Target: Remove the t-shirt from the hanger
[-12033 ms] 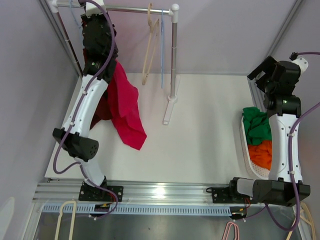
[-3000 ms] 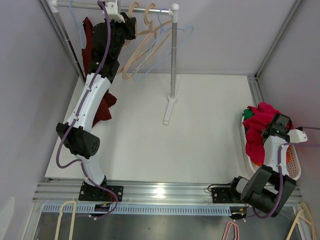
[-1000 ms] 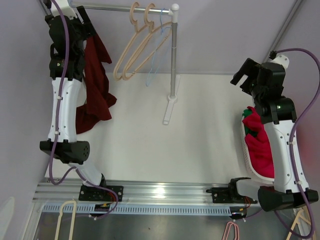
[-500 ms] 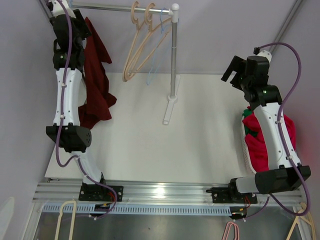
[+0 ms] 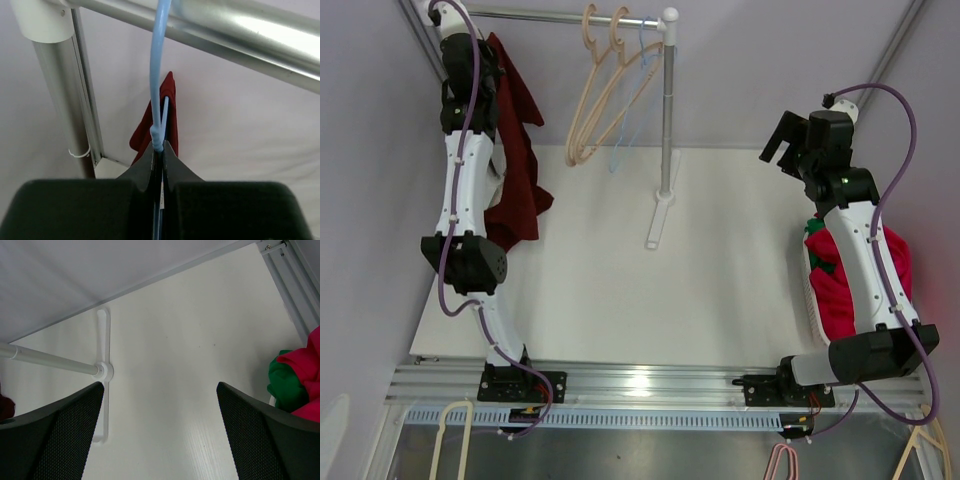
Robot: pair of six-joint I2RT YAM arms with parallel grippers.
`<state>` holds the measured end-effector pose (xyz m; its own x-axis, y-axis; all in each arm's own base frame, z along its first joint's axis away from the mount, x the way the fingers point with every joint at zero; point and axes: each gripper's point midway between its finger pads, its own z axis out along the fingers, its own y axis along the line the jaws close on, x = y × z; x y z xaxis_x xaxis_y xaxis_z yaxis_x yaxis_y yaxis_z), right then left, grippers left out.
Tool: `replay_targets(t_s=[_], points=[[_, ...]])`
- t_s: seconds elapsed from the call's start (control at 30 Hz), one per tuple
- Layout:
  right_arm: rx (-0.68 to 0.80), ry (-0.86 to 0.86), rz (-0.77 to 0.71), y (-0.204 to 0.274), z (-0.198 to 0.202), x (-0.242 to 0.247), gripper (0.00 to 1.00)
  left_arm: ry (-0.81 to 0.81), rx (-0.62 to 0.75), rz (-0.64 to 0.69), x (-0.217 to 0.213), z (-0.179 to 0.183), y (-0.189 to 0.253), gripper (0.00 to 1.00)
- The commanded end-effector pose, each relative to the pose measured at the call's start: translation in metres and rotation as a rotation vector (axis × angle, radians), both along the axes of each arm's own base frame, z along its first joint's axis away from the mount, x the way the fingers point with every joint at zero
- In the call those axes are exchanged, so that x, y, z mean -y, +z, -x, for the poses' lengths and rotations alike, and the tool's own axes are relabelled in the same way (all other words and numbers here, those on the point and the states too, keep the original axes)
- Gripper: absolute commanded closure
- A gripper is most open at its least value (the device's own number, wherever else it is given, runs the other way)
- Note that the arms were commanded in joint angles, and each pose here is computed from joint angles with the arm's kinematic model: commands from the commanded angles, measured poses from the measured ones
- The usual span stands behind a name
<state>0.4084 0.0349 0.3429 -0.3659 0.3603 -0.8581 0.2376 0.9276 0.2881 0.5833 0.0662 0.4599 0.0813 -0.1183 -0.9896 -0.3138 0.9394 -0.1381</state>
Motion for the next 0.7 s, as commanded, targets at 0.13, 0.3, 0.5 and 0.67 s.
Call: replay_targets(t_s=[0.13, 0.3, 0.5, 0.67], points=[[0.077, 0.004, 0.023, 0.028, 0.006, 0.000, 0.00, -0.071, 0.206, -0.022, 0.017, 0.001, 0.055, 0.99], [0.075, 0.014, 0.022, 0.027, 0.007, -0.001, 0.01, -0.113, 0.316, -0.070, 0.044, 0.017, 0.100, 0.99], [0.071, 0.015, 0.022, 0.024, 0.008, -0.002, 0.01, -0.109, 0.441, -0.116, 0.062, 0.049, 0.151, 0.99], [0.077, 0.041, 0.033, 0.027, 0.013, -0.008, 0.01, -0.070, 0.450, -0.129, 0.070, 0.078, 0.164, 0.99]])
